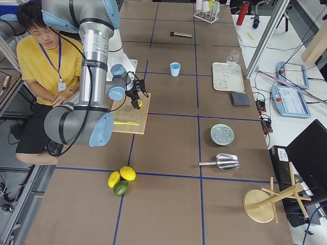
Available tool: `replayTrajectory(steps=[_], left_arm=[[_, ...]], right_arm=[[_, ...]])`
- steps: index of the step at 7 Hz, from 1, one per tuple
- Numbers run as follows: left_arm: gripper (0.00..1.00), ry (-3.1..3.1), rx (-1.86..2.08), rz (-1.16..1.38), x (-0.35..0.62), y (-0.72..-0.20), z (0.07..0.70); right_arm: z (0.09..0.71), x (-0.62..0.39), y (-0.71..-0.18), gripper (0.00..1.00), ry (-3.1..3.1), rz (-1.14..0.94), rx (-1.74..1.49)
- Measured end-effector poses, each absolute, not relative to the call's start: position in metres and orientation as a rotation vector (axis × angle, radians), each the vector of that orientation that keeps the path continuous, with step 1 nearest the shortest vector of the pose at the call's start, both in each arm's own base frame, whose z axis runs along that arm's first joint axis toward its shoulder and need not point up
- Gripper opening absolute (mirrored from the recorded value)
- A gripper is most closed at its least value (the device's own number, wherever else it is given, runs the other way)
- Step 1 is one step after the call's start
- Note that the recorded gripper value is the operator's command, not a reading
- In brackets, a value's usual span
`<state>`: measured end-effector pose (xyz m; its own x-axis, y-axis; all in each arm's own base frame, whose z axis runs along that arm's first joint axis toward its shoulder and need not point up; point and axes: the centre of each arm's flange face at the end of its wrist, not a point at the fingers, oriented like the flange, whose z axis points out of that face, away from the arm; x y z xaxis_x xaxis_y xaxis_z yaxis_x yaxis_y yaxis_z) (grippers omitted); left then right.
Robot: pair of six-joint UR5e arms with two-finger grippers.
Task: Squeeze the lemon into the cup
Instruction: 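Grasp the lemon slice with the right gripper and lift it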
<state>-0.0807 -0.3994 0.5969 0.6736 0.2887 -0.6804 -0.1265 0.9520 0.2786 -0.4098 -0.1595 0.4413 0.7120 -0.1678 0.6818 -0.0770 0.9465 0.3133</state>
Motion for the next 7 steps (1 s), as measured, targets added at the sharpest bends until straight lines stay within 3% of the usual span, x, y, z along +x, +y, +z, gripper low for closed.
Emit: replayTrajectory(steps=[1, 3, 7], left_arm=[[1.00, 0.800, 0.216, 0.235, -0.081, -0.399, 0.597], [1.00, 0.800, 0.215, 0.235, -0.081, -0.399, 0.597], [1.00, 0.800, 0.215, 0.235, -0.081, -0.399, 0.597]], right_arm=[[0.441, -0.410, -0.159, 0.71, -0.780, -0.052, 0.333], [0.439, -0.410, -0.160, 0.00, -0.785, -0.051, 0.331], [0.427, -0.402, -0.165, 0.00, -0.804, -0.037, 0.337]])
